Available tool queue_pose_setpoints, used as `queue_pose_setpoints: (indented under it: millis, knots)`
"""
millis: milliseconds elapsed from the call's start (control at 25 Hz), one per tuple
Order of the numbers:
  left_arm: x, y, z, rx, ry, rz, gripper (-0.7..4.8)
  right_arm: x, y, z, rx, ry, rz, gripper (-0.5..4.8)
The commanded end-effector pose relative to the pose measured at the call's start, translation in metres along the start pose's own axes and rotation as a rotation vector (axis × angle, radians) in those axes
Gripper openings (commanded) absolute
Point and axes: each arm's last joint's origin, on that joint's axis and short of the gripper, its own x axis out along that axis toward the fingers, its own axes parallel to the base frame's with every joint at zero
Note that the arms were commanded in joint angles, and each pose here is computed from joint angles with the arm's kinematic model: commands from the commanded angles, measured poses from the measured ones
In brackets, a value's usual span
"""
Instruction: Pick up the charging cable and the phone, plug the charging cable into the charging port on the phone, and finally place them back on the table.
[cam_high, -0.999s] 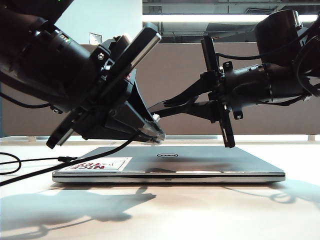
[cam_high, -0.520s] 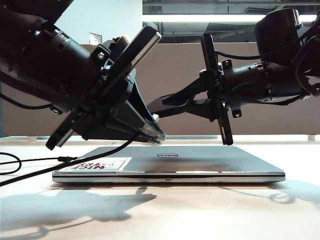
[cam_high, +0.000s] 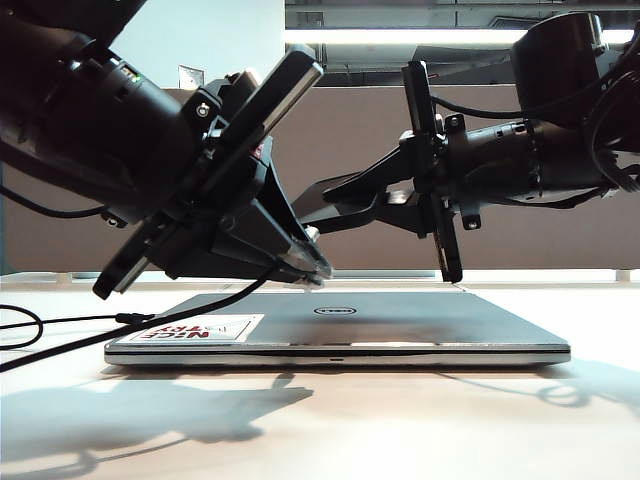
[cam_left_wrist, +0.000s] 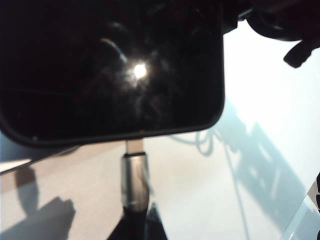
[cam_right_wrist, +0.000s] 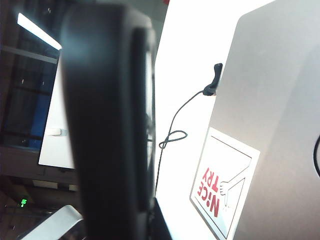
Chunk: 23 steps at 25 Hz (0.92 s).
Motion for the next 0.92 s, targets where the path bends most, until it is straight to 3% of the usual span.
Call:
queue_pose_setpoints:
  millis: [40,919]
  knots:
    - [0.0004,-0.0020,0.0021,0.006,-0.021,-0.015,-0.06,0.0008,0.0076,0.0019,-0.046,0.014,0.049,-0.06]
    - [0.0007,-0.0029,0.0033,0.009,-0.034,-0.026,-0.06,0.0039,0.0084,-0.0019,-0.047,0.041,0.053,-0.06]
